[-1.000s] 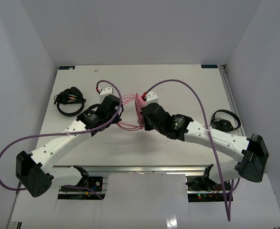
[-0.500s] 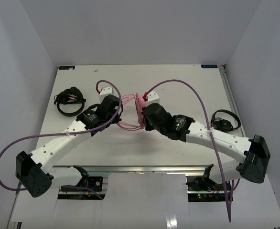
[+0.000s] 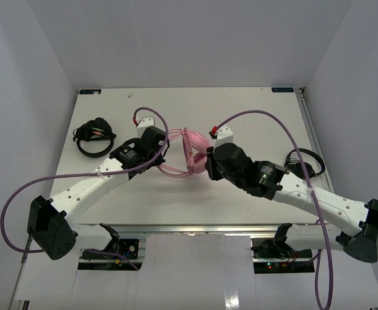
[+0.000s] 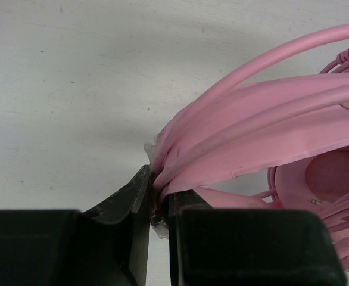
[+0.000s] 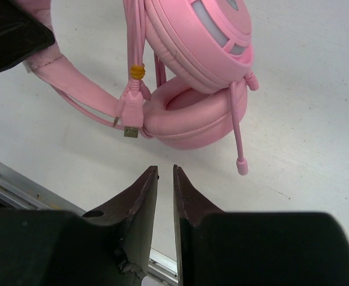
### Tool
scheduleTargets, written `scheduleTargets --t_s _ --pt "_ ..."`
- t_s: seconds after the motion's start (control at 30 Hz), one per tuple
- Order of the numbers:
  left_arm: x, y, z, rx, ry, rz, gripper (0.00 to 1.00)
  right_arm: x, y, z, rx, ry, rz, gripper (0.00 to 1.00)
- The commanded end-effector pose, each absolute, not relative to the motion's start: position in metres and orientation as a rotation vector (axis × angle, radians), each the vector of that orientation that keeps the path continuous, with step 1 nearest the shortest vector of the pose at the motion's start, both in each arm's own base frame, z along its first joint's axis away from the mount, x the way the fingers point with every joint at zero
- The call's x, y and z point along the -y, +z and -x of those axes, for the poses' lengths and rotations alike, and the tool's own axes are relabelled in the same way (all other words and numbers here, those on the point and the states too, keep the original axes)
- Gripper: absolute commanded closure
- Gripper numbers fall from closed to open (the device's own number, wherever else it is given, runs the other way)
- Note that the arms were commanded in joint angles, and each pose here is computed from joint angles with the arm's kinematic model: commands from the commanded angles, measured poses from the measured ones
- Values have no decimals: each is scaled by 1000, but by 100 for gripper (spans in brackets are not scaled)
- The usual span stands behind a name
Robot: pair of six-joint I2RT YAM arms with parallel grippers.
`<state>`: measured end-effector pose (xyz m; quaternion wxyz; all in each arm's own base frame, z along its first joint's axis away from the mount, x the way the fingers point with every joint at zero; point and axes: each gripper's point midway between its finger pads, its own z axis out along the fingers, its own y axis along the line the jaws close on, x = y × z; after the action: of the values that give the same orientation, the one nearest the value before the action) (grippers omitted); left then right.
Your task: Wrap the headphones
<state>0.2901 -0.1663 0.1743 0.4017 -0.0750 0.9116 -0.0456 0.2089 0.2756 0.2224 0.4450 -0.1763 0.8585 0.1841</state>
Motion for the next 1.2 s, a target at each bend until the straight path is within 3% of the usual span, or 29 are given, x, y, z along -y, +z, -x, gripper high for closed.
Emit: scheduleTargets --t_s 0.0,0.5,0.6,0.73,1.17 --pt "176 194 -318 -2206 -260 296 100 -263 234 -202 -2092 480 433 76" --pt "197 136 -307 -2351 -429 228 100 -239 226 -198 -2074 440 412 75" --pt "200 129 -305 -2378 -436 213 100 -253 229 -200 -2041 480 455 73" --pt "200 125 -305 -2379 -436 217 100 -276 230 -213 -2013 486 462 63" --pt "200 121 -305 -2389 -435 218 100 -324 186 -254 -2092 360 475 59"
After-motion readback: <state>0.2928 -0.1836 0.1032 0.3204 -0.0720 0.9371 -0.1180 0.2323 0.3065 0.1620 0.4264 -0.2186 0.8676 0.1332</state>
